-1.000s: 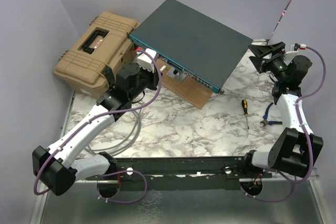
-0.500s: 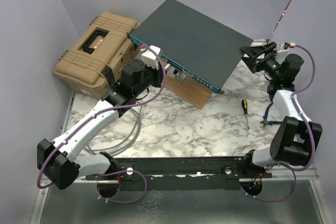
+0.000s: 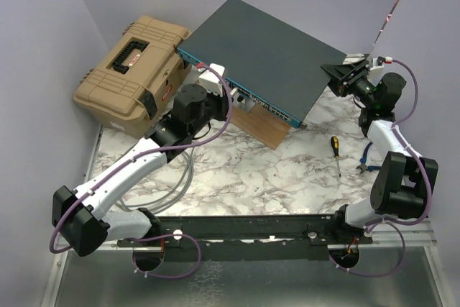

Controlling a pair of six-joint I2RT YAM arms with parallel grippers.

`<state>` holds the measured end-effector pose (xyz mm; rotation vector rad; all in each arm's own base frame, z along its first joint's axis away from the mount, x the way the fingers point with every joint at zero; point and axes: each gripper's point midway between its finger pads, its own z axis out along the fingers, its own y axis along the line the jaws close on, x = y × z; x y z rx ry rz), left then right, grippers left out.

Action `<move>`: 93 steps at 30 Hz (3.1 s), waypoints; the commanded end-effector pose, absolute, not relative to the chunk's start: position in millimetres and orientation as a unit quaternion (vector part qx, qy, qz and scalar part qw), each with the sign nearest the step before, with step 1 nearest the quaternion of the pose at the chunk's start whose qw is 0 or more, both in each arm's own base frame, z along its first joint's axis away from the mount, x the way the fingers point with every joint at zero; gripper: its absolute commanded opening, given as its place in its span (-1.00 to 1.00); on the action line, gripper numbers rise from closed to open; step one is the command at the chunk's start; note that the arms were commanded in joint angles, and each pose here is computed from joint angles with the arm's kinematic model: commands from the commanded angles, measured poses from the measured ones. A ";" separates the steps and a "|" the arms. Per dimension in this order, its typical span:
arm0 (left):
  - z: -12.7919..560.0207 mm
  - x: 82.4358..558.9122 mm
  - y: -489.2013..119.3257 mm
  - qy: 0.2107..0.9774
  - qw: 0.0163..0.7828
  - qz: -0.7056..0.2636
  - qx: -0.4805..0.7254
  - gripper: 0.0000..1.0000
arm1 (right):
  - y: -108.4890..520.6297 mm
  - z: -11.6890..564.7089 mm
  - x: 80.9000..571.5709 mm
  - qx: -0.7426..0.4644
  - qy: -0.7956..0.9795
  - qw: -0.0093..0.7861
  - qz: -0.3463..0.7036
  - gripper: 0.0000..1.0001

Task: Insert the plug into the switch port
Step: Insert the connector into the switch port.

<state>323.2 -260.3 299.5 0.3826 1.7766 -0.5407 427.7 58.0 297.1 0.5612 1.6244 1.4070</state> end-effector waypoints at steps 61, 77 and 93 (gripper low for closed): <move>323.0 330.1 -265.2 0.732 0.640 -0.140 0.187 -1.00 | 65.9 299.6 430.8 0.194 0.652 0.450 0.578 -0.90; 312.9 331.0 -246.1 0.754 0.625 -0.091 0.179 -1.00 | 65.8 300.9 432.2 0.193 0.651 0.451 0.579 -0.92; 322.0 333.4 -264.3 0.743 0.628 -0.122 0.195 -1.00 | 65.8 301.1 433.0 0.193 0.650 0.451 0.581 -0.92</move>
